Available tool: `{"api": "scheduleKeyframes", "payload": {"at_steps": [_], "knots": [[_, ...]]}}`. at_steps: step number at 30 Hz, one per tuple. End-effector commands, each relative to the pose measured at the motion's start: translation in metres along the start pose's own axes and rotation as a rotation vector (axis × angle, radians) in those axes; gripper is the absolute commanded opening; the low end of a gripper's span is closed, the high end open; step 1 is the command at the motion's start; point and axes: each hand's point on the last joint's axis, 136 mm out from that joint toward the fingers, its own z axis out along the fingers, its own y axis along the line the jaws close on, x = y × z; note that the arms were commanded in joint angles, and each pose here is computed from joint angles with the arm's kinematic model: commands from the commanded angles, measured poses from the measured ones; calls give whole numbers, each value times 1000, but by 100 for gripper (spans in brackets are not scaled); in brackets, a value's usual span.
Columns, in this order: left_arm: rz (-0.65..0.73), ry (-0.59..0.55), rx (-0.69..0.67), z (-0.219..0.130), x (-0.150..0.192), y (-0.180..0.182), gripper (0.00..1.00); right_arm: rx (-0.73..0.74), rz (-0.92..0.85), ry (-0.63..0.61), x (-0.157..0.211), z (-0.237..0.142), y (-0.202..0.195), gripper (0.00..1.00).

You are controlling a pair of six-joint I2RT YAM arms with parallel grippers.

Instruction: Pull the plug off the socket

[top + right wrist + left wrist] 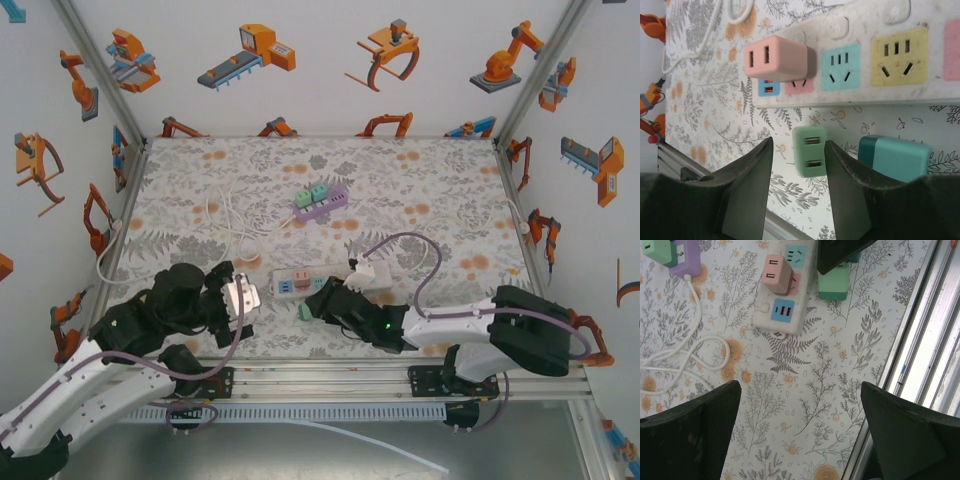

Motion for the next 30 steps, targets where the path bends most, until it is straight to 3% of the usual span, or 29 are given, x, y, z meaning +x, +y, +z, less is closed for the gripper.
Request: {"api": "scheduleKeyframes", "payload": {"at_steps": [1, 7, 12, 21, 27, 30], "knots": [[-16, -1, -5, 4, -1, 1, 97, 16, -18, -74, -17, -10, 1, 45], [-29, 0, -23, 6, -2, 5, 97, 7, -69, -135, -37, -26, 5, 45], [-67, -29, -85, 4, -8, 17, 97, 6, -222, -235, -65, -48, 9, 45], [-307, -128, -316, 8, -21, 62, 97, -93, -872, -443, -105, -98, 46, 49], [-574, -135, -485, 13, -14, 95, 97, -72, -1246, -506, -111, -110, 52, 53], [-743, -135, -571, 15, -5, 110, 97, -133, -1407, -484, -102, -106, 56, 56]]}}
